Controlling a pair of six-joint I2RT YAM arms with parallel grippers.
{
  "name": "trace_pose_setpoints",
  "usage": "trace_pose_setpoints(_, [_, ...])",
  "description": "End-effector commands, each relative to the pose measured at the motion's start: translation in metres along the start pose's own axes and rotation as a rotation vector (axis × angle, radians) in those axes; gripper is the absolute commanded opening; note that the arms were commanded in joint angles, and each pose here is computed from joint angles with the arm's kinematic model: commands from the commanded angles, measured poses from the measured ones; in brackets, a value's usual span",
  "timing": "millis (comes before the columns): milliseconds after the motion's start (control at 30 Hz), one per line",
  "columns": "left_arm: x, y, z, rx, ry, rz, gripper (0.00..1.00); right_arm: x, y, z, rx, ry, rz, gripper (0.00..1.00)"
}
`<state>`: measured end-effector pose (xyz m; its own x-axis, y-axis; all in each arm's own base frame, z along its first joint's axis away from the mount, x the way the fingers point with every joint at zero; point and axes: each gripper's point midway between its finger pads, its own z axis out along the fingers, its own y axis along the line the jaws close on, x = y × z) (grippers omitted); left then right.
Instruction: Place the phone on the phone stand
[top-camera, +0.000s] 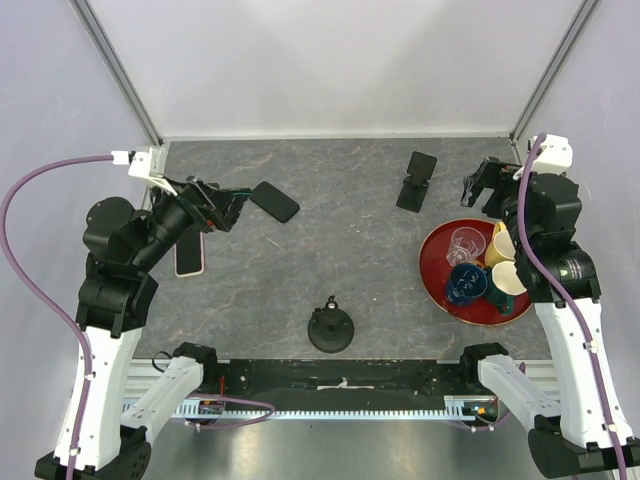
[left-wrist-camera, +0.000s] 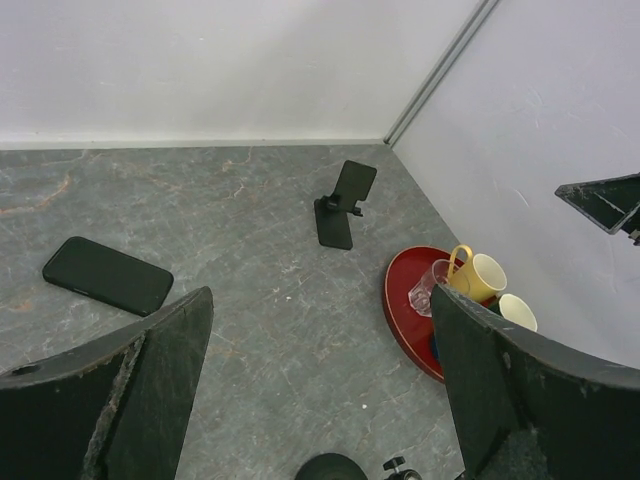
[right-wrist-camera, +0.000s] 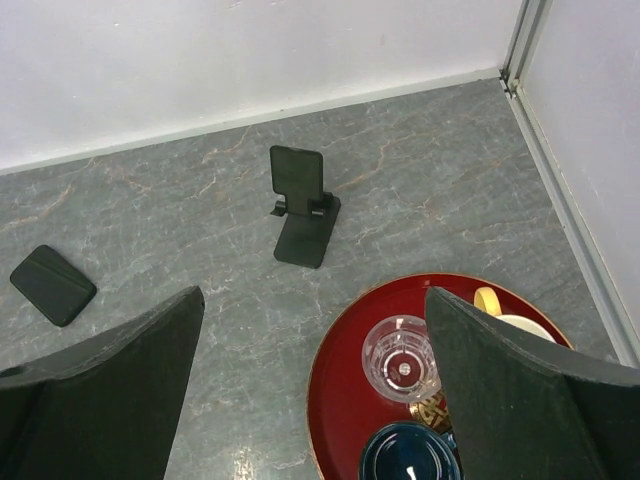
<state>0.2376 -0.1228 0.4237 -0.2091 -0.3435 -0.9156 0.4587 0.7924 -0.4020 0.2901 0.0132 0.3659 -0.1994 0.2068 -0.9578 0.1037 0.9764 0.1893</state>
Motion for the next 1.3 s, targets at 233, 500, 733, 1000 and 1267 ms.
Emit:
trace_pose_setpoints(233, [-0.002, -0.013, -0.004, 0.071, 0.004, 0.032, 0.94, 0.000, 0.007, 0.007, -0.029, 0.005, 0.013, 0.98])
trace_pose_setpoints(500, [0.030, -0.022, 0.009, 0.191, 0.131, -0.003, 0.95, 0.026, 0.023, 0.020, -0.121, 0.103, -0.017, 0.98])
trace_pose_setpoints(733, [0.074, -0.010, 0.032, 0.223, 0.270, -0.107, 0.92, 0.062, 0.054, 0.038, -0.254, 0.221, -0.019, 0.98])
trace_pose_setpoints(1000, [0.130, 0.068, 0.062, -0.134, 0.385, -0.228, 0.86, 0.121, 0.109, 0.047, -0.366, 0.362, -0.086, 0.98])
trace_pose_setpoints(1267, [0.165, 0.157, 0.061, -0.570, 0.474, -0.208, 0.95, 0.143, 0.148, 0.042, -0.453, 0.396, -0.131, 0.98])
